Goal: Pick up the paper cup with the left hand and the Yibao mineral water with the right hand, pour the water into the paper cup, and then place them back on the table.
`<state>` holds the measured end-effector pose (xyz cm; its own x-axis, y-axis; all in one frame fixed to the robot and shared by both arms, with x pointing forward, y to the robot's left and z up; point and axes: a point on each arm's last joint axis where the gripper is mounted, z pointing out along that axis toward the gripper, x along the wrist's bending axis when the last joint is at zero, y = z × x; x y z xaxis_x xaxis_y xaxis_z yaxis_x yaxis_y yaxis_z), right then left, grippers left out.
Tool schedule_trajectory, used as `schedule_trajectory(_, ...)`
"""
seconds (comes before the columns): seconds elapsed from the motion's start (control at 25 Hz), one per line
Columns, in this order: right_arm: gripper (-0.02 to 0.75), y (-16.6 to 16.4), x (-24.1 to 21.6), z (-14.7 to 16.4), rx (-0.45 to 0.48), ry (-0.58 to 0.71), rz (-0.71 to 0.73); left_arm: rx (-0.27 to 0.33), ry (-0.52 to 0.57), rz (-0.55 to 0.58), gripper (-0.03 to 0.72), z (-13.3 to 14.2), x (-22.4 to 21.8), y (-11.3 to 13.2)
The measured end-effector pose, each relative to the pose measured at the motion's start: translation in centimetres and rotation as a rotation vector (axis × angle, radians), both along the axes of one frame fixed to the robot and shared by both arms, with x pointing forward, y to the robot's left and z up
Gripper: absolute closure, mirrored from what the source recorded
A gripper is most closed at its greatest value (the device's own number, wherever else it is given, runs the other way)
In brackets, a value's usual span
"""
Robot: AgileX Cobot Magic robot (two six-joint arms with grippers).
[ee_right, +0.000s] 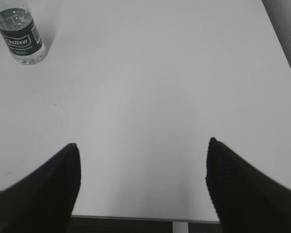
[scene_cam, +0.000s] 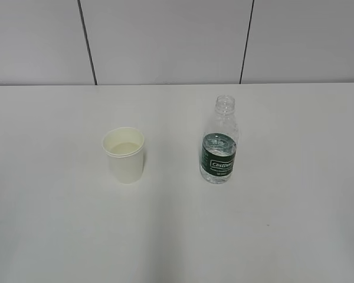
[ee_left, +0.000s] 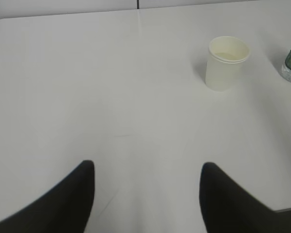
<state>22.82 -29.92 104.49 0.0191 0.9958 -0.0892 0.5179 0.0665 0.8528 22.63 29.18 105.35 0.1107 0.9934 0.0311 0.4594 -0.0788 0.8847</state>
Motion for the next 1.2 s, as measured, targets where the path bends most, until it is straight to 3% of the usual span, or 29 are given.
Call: schedule_trajectory(1.2,0.146,0.01,0.0,0.0,-0.002,0.0,0.003,0.0,0.0,0.0,0.223,0.0,0.0,0.0)
